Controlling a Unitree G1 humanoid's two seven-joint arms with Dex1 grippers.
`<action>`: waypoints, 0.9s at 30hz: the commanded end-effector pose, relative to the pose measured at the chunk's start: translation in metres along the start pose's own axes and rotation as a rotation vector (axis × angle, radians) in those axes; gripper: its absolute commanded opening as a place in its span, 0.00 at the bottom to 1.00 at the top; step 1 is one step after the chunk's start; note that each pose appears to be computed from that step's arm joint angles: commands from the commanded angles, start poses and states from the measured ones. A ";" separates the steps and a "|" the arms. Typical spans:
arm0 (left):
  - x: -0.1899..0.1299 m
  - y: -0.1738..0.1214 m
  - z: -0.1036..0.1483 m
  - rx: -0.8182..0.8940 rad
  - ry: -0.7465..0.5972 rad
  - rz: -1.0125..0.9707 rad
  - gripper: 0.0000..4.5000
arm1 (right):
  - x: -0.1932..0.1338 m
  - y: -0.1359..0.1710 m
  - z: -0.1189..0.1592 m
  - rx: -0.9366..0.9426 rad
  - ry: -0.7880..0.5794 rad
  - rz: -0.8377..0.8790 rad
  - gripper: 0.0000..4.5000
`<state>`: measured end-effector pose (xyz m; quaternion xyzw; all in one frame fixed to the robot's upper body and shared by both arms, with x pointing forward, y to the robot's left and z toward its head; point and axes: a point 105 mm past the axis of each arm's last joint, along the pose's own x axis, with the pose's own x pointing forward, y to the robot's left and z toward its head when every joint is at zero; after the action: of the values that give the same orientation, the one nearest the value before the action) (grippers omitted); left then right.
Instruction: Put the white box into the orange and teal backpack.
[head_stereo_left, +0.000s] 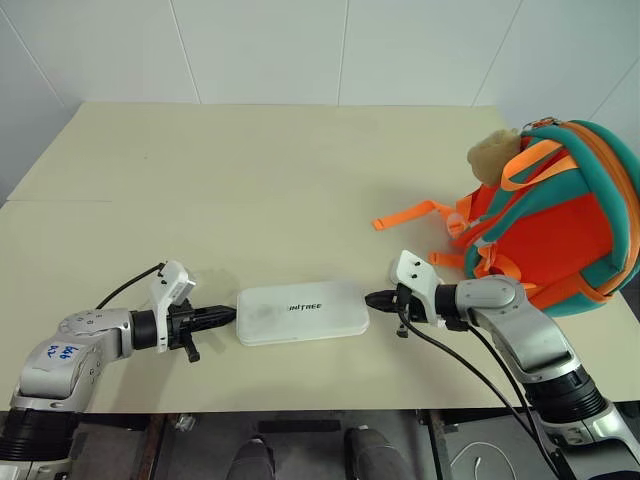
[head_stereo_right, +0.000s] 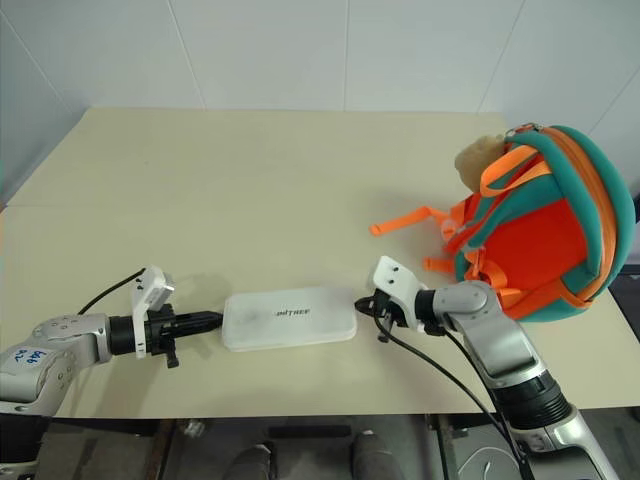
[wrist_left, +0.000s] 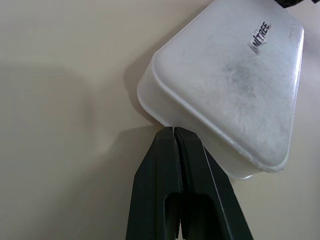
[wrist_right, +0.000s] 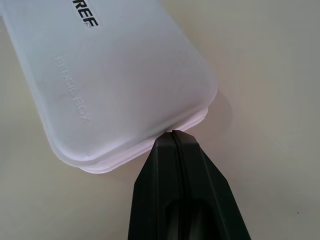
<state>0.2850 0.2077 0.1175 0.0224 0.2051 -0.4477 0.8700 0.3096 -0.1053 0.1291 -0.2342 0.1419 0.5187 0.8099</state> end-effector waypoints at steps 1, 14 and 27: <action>0.003 -0.007 0.010 0.053 -0.010 -0.054 0.01 | -0.004 0.018 0.018 -0.028 -0.062 0.086 0.00; -0.003 -0.005 0.008 0.060 0.028 -0.056 0.01 | -0.013 0.007 -0.001 -0.016 0.018 0.021 0.00; -0.039 0.028 0.038 0.101 -0.037 0.163 0.05 | -0.040 -0.030 -0.010 -0.037 0.067 -0.113 0.08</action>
<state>0.2962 0.2399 0.1504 0.0855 0.1819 -0.4015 0.8936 0.3168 -0.1486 0.1276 -0.2641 0.1772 0.4741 0.8210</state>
